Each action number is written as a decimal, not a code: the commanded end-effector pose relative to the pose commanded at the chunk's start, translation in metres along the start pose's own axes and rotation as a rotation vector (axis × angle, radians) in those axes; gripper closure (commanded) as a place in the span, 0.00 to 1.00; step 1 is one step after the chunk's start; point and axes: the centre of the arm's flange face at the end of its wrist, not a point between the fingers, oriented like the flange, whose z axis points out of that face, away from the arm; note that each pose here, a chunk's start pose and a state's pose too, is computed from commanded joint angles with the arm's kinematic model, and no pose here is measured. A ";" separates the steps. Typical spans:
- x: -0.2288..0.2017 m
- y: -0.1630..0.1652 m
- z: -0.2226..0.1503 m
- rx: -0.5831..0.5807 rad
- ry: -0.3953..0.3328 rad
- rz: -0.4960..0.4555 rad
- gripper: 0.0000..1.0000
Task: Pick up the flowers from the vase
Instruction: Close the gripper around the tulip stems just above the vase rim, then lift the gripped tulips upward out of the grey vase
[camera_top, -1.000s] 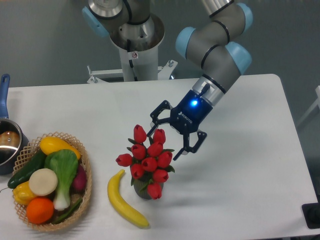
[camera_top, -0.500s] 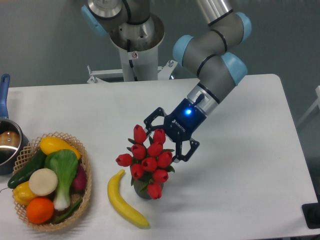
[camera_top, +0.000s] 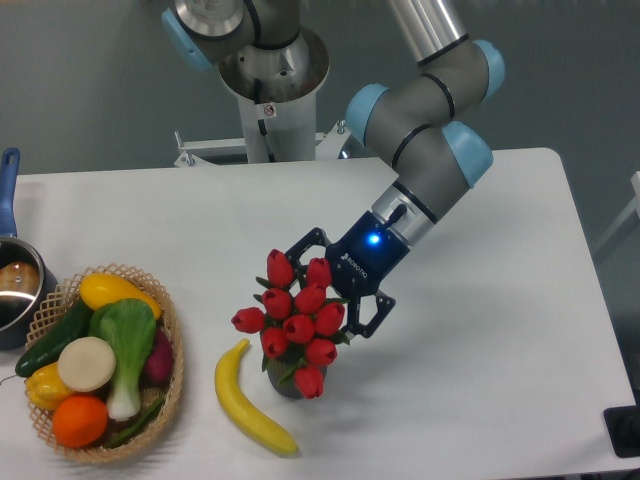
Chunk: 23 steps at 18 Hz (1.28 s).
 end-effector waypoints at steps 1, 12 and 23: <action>0.000 -0.002 0.003 -0.001 0.005 0.004 0.00; -0.006 0.001 0.016 -0.005 0.022 0.012 0.00; -0.006 -0.002 0.010 -0.001 0.012 0.017 0.49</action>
